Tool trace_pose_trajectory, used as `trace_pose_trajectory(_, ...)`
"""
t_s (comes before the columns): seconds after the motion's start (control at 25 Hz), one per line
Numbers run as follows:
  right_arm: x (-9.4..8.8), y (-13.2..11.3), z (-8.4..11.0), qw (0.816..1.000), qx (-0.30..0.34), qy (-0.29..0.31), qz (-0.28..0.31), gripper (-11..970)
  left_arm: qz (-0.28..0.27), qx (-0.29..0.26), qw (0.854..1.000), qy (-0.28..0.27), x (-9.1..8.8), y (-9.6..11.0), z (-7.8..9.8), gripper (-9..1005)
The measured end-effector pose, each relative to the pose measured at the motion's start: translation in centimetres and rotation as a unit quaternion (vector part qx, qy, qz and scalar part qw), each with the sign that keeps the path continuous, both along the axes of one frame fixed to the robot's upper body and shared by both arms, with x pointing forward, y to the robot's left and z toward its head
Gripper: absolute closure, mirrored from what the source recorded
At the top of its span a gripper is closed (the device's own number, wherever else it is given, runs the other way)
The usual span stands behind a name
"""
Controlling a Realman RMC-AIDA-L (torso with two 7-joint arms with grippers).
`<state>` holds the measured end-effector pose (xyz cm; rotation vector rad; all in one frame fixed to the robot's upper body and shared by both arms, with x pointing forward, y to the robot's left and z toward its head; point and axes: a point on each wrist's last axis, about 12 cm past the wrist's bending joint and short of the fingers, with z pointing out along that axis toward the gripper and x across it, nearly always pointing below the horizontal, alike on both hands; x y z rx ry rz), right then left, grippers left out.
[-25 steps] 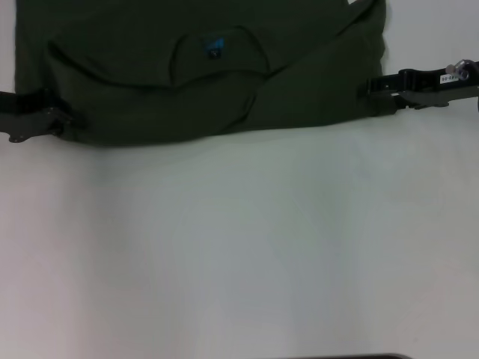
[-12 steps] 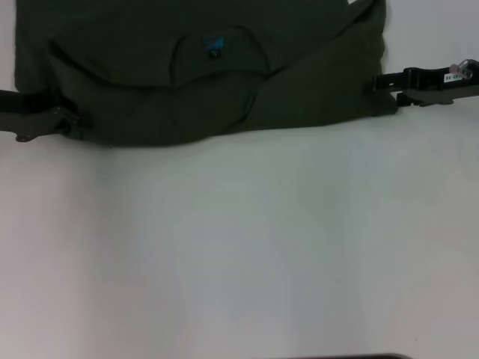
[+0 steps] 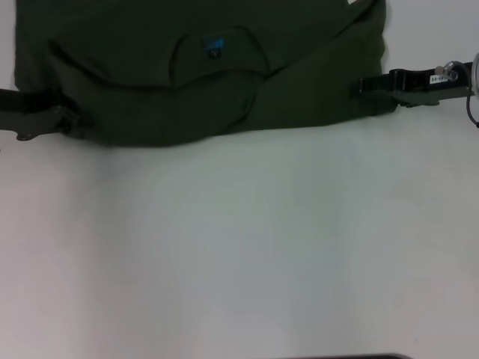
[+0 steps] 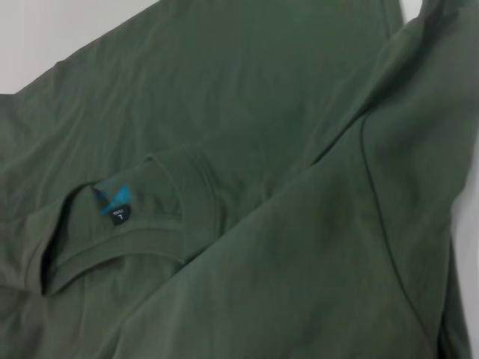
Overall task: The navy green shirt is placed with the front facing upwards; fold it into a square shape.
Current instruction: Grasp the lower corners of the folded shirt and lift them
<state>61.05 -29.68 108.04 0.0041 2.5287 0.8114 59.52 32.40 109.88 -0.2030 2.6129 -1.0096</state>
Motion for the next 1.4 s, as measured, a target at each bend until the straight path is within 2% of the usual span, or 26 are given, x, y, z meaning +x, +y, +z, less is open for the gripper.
trace_pose_trajectory(0.6, 0.0, 0.5, -0.7, 1.000, 0.007, 0.004, -0.012, 116, -0.003, -0.002, 1.000, -0.001, 0.1, -0.4, 0.0, 955)
trace_pose_trajectory(0.84, 0.1, -0.1, 0.0, 1.000, 0.012, 0.008, -0.011, 149, -0.006, -0.003, 1.000, -0.002, 0.1, -0.5, 0.1, 956)
trace_pose_trajectory(1.08, 0.0, -0.6, 0.0, 1.000, 0.005, 0.017, -0.012, 356, -0.008, -0.004, 1.000, -0.004, 0.2, -0.7, 0.2, 956)
trace_pose_trajectory(1.4, -0.1, -0.9, 0.1, 1.000, 0.003, 0.022, -0.013, 556, -0.009, -0.004, 1.000, -0.004, 0.2, -0.7, 0.2, 956)
